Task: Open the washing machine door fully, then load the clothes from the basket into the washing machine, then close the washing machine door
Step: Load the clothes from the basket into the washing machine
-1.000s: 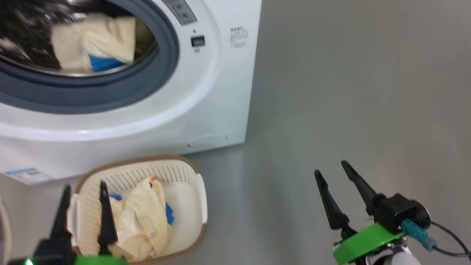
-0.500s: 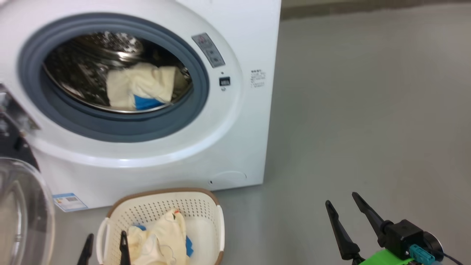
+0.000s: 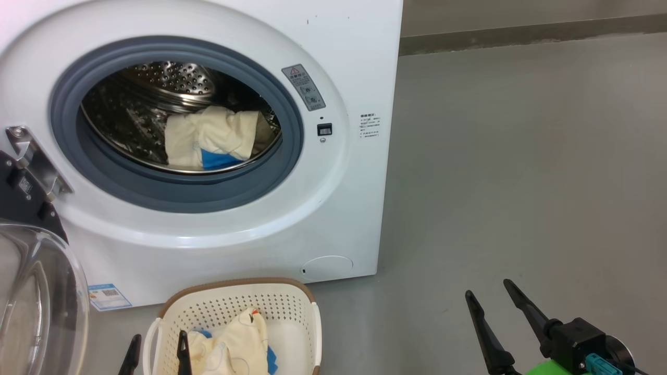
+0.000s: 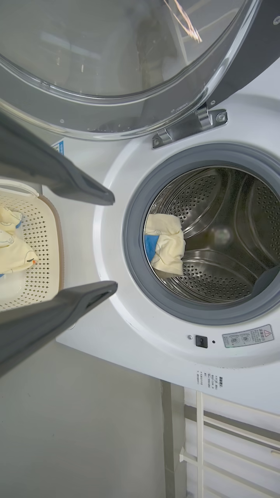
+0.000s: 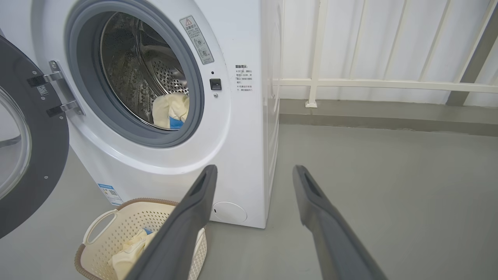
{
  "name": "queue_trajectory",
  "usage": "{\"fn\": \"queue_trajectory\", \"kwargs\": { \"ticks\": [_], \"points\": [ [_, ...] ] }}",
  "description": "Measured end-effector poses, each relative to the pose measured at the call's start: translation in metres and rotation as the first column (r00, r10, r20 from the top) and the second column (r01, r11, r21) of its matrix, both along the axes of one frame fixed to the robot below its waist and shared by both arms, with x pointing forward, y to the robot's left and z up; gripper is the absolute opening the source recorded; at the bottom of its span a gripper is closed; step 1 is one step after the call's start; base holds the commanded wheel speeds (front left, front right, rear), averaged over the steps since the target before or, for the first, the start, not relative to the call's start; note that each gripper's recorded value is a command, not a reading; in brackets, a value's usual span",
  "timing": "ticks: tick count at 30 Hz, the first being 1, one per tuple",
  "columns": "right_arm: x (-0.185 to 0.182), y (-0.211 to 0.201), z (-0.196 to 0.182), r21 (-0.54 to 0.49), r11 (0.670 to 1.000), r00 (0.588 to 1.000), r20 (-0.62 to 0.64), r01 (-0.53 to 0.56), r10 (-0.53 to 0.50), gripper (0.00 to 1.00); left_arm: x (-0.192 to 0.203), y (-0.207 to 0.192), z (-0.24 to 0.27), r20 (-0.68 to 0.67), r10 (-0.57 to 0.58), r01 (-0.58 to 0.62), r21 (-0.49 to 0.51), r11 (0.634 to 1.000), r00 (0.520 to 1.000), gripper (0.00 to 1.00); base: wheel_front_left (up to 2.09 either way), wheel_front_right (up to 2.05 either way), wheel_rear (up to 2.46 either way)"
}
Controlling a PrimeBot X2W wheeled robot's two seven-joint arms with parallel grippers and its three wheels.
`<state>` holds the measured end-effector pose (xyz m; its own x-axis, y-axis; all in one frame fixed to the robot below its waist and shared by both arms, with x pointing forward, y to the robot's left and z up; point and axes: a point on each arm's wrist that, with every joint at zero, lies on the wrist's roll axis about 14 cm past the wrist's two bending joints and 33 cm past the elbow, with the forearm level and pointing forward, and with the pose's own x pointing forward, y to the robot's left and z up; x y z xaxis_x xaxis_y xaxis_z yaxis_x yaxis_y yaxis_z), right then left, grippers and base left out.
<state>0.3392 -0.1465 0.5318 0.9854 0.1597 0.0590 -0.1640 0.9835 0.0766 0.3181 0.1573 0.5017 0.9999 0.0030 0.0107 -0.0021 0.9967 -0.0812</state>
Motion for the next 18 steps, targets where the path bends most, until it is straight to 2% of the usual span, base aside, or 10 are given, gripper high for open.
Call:
{"fn": "queue_trajectory", "kwargs": {
  "ticks": [18],
  "points": [
    [0.003,0.0,-0.003,0.0,1.0,1.0,-0.013,-0.002,0.002,1.0,0.001,-0.006,-0.01,-0.034,-0.012,0.012,-0.007,1.0,0.999,1.0,0.0,0.0,0.0]
  ]
}}
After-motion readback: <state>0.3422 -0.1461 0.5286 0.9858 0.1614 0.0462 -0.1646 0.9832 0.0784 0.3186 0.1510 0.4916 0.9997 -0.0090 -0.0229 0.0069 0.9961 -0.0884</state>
